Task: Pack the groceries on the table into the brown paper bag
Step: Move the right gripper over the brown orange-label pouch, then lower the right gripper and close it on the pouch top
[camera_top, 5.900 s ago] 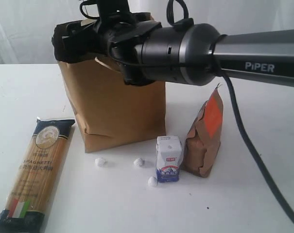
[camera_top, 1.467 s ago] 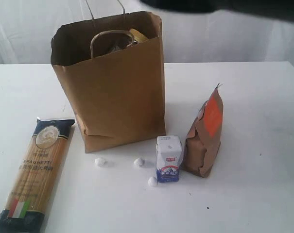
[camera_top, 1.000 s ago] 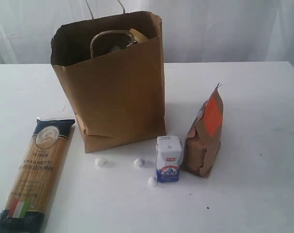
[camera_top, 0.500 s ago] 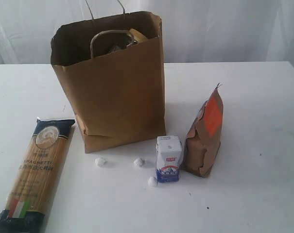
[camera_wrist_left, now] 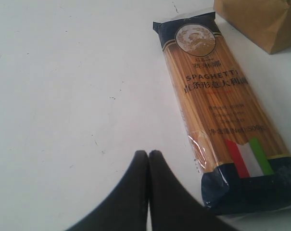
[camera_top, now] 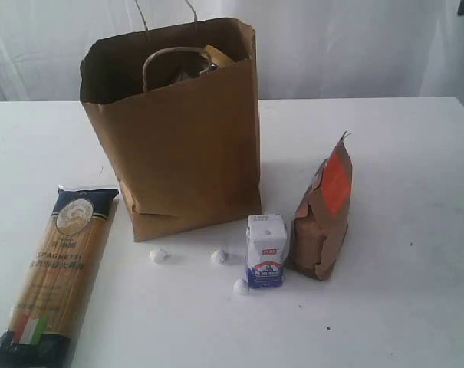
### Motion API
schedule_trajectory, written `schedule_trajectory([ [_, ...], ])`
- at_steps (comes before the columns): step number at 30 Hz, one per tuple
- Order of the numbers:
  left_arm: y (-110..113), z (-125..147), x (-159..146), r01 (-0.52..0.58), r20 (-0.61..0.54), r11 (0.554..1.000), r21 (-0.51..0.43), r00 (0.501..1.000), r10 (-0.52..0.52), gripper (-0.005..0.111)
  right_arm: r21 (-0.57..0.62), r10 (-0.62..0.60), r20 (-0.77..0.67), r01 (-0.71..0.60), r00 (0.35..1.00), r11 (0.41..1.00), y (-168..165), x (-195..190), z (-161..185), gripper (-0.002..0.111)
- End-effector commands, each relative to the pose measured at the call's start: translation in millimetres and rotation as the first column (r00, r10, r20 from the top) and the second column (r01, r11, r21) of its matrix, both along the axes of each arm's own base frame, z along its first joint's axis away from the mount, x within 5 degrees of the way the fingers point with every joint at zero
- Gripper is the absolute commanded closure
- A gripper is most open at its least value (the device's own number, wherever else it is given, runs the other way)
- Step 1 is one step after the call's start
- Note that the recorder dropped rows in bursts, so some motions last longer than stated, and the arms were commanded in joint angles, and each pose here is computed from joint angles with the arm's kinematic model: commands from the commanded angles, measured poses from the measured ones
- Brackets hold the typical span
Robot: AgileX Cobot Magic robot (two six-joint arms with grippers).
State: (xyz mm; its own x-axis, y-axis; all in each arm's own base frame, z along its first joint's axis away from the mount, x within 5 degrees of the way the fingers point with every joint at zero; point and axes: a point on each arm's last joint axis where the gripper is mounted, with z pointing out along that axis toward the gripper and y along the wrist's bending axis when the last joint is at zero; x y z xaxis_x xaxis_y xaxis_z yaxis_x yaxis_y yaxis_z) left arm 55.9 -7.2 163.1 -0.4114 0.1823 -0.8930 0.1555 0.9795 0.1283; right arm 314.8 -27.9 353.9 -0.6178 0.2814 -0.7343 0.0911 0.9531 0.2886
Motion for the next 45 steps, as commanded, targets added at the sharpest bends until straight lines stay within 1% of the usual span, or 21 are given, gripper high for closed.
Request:
schedule_trajectory([
  [1, 0, -1, 0, -0.007, 0.001, 1.000, -0.014, 1.000, 0.007, 0.107, -0.124, 0.147, -0.098, -0.159, 0.984, 0.980, 23, -15, 13, 0.108],
  [5, 0, -1, 0, -0.007, 0.001, 1.000, -0.014, 1.000, 0.007, 0.107, -0.198, 0.190, -0.132, -0.214, 0.973, 0.957, 50, -25, 30, 0.108],
  [6, 0, -1, 0, -0.007, 0.001, 1.000, -0.014, 1.000, 0.007, 0.107, -0.243, 0.208, -0.206, -0.256, 0.956, 0.936, 65, -30, 32, 0.108],
  [8, 0, -1, 0, -0.007, 0.001, 1.000, -0.014, 1.000, 0.007, 0.107, -0.274, 0.231, -0.287, -0.311, 0.930, 0.910, 81, -33, 30, 0.108],
  [10, 0, -1, 0, -0.007, 0.001, 1.000, -0.014, 1.000, 0.007, 0.107, -0.275, 0.274, -0.344, -0.375, 0.898, 0.885, 99, -32, 27, 0.108],
  [11, 0, -1, 0, -0.007, 0.001, 1.000, -0.014, 1.000, 0.007, 0.107, -0.265, 0.312, -0.369, -0.420, 0.876, 0.868, 117, -29, 23, 0.108],
  [13, 0, -1, 0, -0.007, 0.001, 1.000, -0.014, 1.000, 0.007, 0.107, -0.248, 0.335, -0.378, -0.443, 0.863, 0.861, 134, -24, 19, 0.108],
  [17, 0, -1, 0, -0.007, 0.001, 1.000, -0.014, 1.000, 0.007, 0.107, -0.234, 0.323, -0.383, -0.429, 0.865, 0.873, 138, -17, 12, 0.106],
  [18, 0, -1, 0, -0.007, 0.001, 1.000, -0.014, 1.000, 0.007, 0.107, -0.233, 0.322, -0.389, -0.430, 0.863, 0.872, 138, -16, 11, 0.101],
  [19, 0, -1, 0, -0.007, 0.001, 1.000, -0.014, 1.000, 0.007, 0.107, -0.231, 0.319, -0.408, -0.434, 0.856, 0.871, 139, -14, 6, 0.090],
  [20, 0, -1, 0, -0.007, 0.001, 1.000, -0.014, 1.000, 0.007, 0.107, -0.229, 0.315, -0.425, -0.438, 0.848, 0.869, 139, -13, 4, 0.082],
  [21, 0, -1, 0, -0.007, 0.001, 1.000, -0.014, 1.000, 0.007, 0.107, -0.220, 0.304, -0.469, -0.442, 0.830, 0.869, 140, -11, -4, 0.062],
  [23, 0, -1, 0, -0.007, 0.001, 1.000, -0.014, 1.000, 0.007, 0.107, -0.198, 0.269, -0.524, -0.423, 0.808, 0.884, 142, -7, -15, 0.042],
  [24, 0, -1, 0, -0.007, 0.001, 1.000, -0.014, 1.000, 0.007, 0.107, -0.189, 0.251, -0.542, -0.407, 0.802, 0.894, 143, -3, -22, 0.037],
  [28, 0, -1, 0, -0.007, 0.001, 1.000, -0.014, 1.000, 0.007, 0.107, -0.167, 0.186, -0.624, -0.362, 0.759, 0.917, 150, 15, -58, 0.036],
  [31, 0, -1, 0, -0.007, 0.001, 1.000, -0.014, 1.000, 0.007, 0.107, -0.158, 0.165, -0.640, -0.339, 0.750, 0.927, 152, 19, -65, 0.036],
  [33, 0, -1, 0, -0.007, 0.001, 1.000, -0.014, 1.000, 0.007, 0.107, -0.113, 0.188, -0.636, -0.332, 0.749, 0.936, 156, 19, -66, 0.037],
  [37, 0, -1, 0, -0.007, 0.001, 1.000, -0.014, 1.000, 0.007, 0.107, -0.005, 0.262, -0.620, -0.337, 0.740, 0.941, 165, 15, -53, 0.037],
  [40, 0, -1, 0, -0.007, 0.001, 1.000, -0.014, 1.000, 0.007, 0.107, 0.066, 0.330, -0.560, -0.356, 0.760, 0.932, 171, 13, -31, 0.037],
  [43, 0, -1, 0, -0.007, 0.001, 1.000, -0.014, 1.000, 0.007, 0.107, 0.069, 0.345, -0.497, -0.360, 0.796, 0.930, 172, 14, -11, 0.037],
  [45, 0, -1, 0, -0.007, 0.001, 1.000, -0.014, 1.000, 0.007, 0.107, 0.058, 0.343, -0.476, -0.360, 0.810, 0.931, 172, 16, -5, 0.037],
])
